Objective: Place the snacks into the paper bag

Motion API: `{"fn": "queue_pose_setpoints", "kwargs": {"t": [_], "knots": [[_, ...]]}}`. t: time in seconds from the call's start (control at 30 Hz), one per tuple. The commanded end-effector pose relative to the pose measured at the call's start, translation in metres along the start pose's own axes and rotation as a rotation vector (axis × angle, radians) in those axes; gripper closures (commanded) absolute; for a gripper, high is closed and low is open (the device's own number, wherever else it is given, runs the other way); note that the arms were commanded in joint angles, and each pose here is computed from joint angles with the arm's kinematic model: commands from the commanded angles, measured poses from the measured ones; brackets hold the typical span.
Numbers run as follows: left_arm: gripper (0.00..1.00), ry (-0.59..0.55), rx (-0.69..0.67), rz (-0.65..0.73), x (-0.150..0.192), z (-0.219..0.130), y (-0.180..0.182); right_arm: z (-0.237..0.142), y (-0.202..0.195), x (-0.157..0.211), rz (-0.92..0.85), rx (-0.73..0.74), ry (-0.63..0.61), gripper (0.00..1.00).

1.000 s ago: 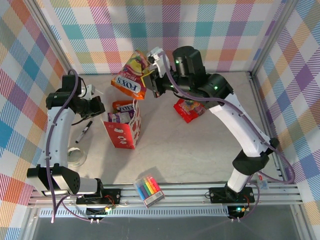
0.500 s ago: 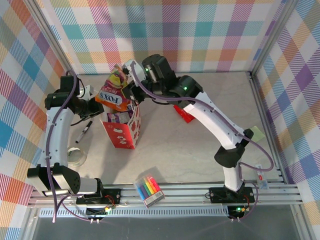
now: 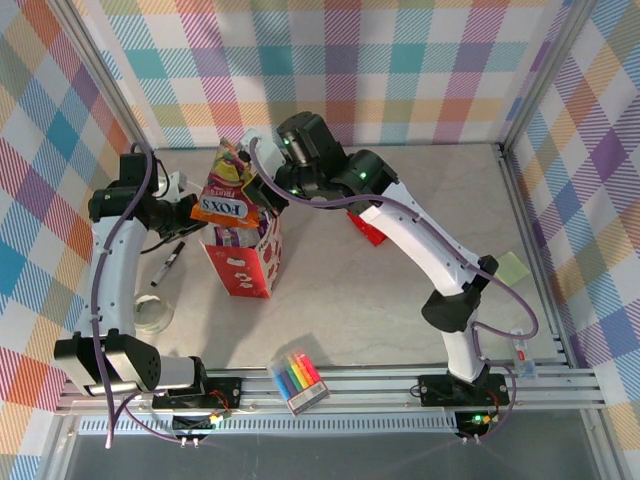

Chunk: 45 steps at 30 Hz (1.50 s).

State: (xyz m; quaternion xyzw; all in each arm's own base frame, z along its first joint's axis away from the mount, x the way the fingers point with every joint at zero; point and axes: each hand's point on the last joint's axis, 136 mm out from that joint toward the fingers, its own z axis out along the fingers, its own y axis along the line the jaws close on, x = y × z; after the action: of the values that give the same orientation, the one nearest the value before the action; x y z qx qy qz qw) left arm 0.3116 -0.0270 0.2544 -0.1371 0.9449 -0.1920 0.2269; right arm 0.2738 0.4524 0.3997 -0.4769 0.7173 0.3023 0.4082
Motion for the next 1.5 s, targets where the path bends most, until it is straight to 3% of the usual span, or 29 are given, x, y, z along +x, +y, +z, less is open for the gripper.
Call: {"fn": "queue_pose_setpoints", "kwargs": {"t": [0.0, 0.47, 0.73, 1.07, 1.47], "knots": [[0.94, -0.006, 0.023, -0.012, 0.005, -0.008, -0.002, -0.003, -0.004, -0.01, -0.091, 0.028, -0.026, 1.0], [0.93, -0.004, 0.018, -0.013, 0.008, -0.011, -0.001, 0.027, -0.028, 0.017, -0.116, 0.091, 0.071, 1.0], [0.93, -0.002, 0.014, -0.015, 0.007, -0.01, -0.001, 0.022, -0.049, 0.021, -0.1, 0.171, 0.092, 1.0], [0.93, 0.0, 0.022, -0.015, 0.007, -0.01, -0.002, 0.027, -0.028, 0.021, -0.08, 0.037, 0.075, 1.0], [0.93, -0.002, 0.025, -0.012, 0.008, -0.011, -0.003, 0.051, -0.026, 0.024, -0.023, -0.003, 0.066, 1.0]]}}
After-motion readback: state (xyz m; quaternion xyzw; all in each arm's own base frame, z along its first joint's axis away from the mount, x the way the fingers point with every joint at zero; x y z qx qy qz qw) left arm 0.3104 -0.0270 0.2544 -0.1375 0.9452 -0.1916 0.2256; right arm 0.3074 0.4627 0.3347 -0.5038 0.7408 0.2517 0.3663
